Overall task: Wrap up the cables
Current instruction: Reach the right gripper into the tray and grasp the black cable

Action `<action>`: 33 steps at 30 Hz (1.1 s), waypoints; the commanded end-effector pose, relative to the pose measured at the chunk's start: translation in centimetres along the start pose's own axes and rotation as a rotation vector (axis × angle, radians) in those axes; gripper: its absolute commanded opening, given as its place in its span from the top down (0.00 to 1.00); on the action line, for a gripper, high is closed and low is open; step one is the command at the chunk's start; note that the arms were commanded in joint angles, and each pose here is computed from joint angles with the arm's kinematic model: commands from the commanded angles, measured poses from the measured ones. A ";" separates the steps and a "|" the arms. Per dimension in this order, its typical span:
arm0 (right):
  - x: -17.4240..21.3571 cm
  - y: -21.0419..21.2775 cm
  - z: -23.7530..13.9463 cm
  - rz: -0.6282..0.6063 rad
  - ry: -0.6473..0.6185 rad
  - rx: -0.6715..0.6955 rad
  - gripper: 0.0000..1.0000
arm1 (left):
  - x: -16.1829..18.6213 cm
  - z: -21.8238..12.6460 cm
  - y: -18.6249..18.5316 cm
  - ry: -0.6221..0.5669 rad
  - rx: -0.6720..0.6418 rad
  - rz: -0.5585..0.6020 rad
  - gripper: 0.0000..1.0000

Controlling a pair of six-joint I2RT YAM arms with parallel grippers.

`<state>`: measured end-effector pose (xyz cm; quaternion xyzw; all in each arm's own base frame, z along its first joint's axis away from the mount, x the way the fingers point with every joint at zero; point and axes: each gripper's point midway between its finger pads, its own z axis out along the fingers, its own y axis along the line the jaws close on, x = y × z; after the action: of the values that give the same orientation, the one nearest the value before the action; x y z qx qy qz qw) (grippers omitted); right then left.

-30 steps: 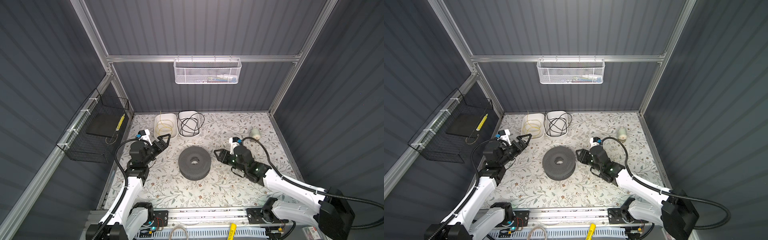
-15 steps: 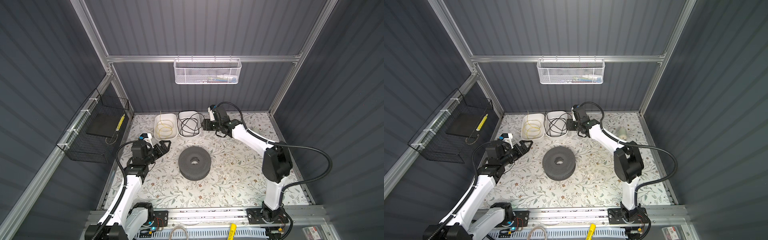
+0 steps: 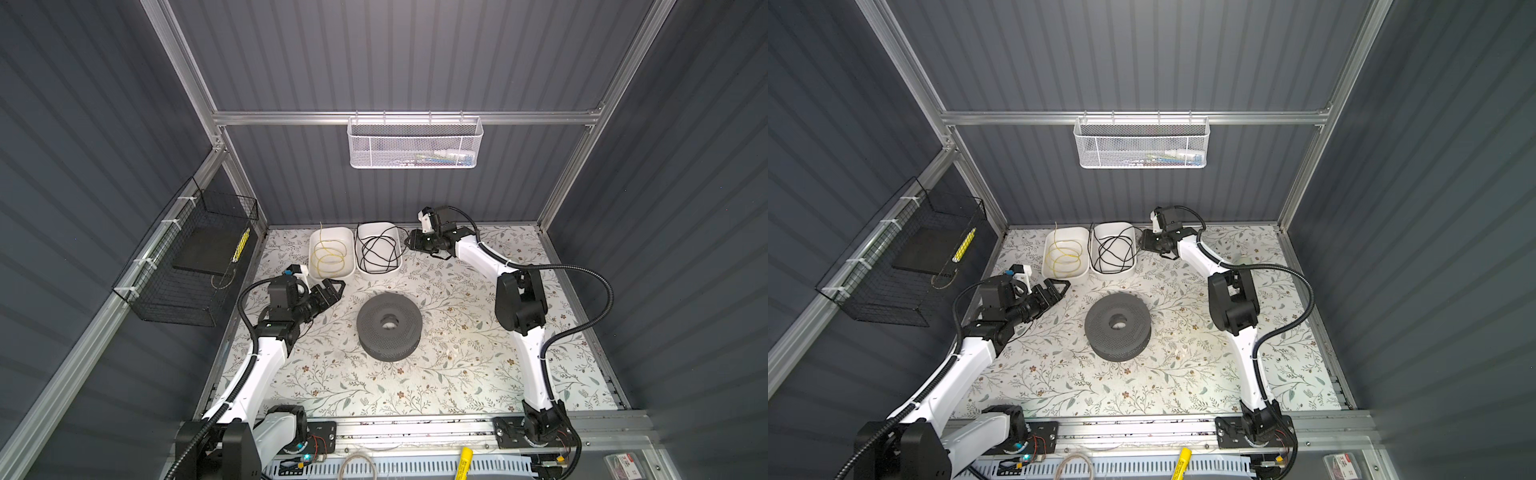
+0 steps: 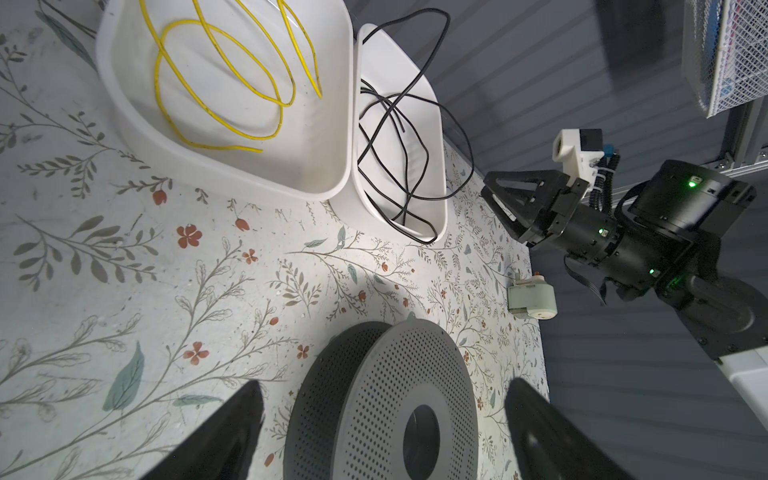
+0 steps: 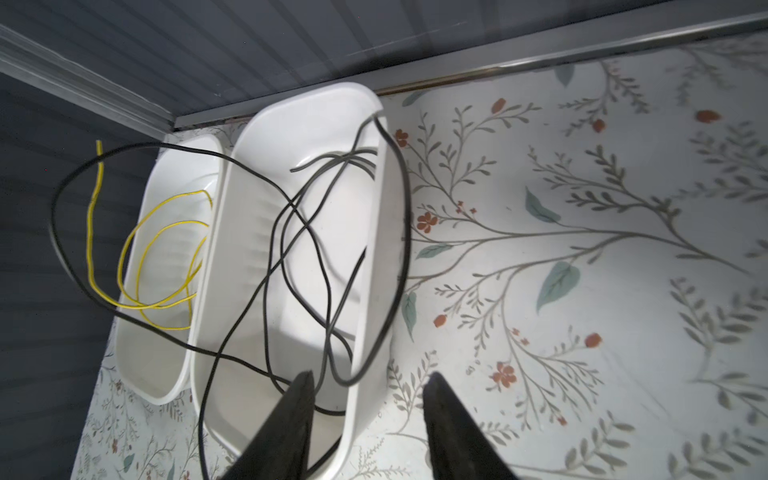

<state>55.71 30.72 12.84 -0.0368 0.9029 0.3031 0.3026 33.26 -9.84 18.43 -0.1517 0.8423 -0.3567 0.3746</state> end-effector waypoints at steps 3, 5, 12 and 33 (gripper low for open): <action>0.4 0.6 1.4 0.043 0.039 -0.060 0.64 | -1.2 -0.5 -1.9 -0.022 0.053 0.028 0.08; 0.4 0.5 1.7 0.049 0.035 -0.060 0.66 | -1.2 -0.6 -2.1 -0.024 0.055 0.030 0.08; -0.2 0.9 1.0 0.036 0.016 -0.059 0.67 | -1.6 -0.6 -2.3 -0.025 0.056 0.035 0.08; -0.9 0.4 1.0 0.018 -0.012 -0.069 0.67 | -1.9 -0.6 -2.6 -0.024 0.059 0.039 0.08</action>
<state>57.24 32.14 12.22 -0.0305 0.8923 0.3405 0.2948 33.91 -10.14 20.36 -0.1405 0.8334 -0.3670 0.3886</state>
